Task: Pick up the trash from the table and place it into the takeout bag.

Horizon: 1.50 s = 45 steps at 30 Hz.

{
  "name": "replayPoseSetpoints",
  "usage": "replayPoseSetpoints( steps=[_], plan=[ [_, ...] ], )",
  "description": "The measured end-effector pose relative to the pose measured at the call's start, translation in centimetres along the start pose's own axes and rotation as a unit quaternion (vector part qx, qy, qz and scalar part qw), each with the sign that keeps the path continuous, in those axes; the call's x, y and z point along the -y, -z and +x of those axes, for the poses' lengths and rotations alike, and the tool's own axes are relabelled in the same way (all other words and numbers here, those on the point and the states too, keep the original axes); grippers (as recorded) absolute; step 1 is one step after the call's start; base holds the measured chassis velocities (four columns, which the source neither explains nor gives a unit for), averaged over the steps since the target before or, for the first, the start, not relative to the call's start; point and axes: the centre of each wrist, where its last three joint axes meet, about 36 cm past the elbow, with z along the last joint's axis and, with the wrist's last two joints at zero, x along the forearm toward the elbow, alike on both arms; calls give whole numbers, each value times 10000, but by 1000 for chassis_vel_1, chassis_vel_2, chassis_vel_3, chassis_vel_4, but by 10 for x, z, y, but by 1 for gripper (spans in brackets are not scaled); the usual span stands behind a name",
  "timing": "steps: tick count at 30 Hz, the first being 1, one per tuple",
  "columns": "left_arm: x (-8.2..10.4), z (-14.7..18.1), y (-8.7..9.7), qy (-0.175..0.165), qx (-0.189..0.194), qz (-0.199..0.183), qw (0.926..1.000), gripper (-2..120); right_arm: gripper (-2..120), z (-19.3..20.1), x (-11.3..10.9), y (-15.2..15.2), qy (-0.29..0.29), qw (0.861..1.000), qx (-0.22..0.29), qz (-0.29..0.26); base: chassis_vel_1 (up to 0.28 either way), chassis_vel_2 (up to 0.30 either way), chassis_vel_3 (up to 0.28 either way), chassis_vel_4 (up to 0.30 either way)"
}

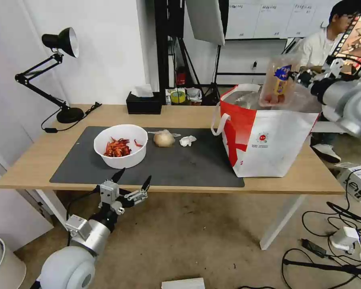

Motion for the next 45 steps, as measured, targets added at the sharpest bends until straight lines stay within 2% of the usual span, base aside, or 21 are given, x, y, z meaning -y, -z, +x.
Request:
replayPoseSetpoints(
  steps=[8, 15, 19, 21, 24, 29, 30, 32, 33, 36, 37, 40, 41, 44, 45],
  plan=[
    [4, -5, -9, -25, -71, 90, 9999, 100, 0, 15, 12, -28, 2, 9996, -270, -8, 0, 0, 0, 0],
    [5, -8, -10, -8, -81, 116, 9999, 100, 0, 18, 12, -36, 43, 9991, -406, -88, 0, 0, 0, 0],
    [6, -8, -11, -2, -86, 140, 9999, 100, 0, 23, 10, -31, 117, 9979, -515, -376, 0, 0, 0, 0],
    [6, -8, -11, -1, -88, 142, 9999, 100, 10, 28, 11, -27, 164, 9968, -574, -528, 0, 0, 0, 0],
    [6, -8, -11, 0, -88, 137, 9999, 100, 18, 30, 13, -25, 174, 9964, -613, -554, 0, 0, 0, 0],
    [6, -7, -8, 21, -58, 86, 9999, 100, 36, 36, 12, -20, 224, 9963, -629, -536, 0, 0, 0, 0],
    [6, -7, -8, 21, -58, 86, 9999, 100, 36, 36, 12, -20, 224, 9963, -629, -536, 0, 0, 0, 0],
    [6, -5, -6, 21, -42, 69, 10000, 100, 47, 38, 11, -18, 260, 9963, -628, -517, 0, 0, 0, 0],
    [6, -5, -6, 21, -42, 69, 10000, 100, 47, 38, 11, -18, 260, 9963, -628, -517, 0, 0, 0, 0],
    [5, -3, -2, 61, 6, 53, 10000, 100, 63, 46, 5, -13, 439, 9965, -571, -422, 0, 0, 0, 0],
    [5, -3, -2, 61, 6, 53, 10000, 100, 63, 46, 5, -13, 439, 9965, -571, -422, 0, 0, 0, 0],
    [2, 0, 2, 154, 45, -44, 9999, 100, 79, 58, -4, -18, 699, 9963, -456, -209, 0, 0, 0, 0],
    [2, 0, 2, 154, 45, -44, 9999, 100, 79, 58, -4, -18, 699, 9963, -456, -209, 0, 0, 0, 0],
    [0, 5, 5, 232, 56, -98, 9997, 100, 90, 73, -11, -34, 1171, 9923, -100, 385, 0, 0, 0, 0],
    [0, 5, 5, 232, 56, -98, 9997, 100, 90, 73, -11, -34, 1171, 9923, -100, 385, 0, 0, 0, 0]
  ],
)
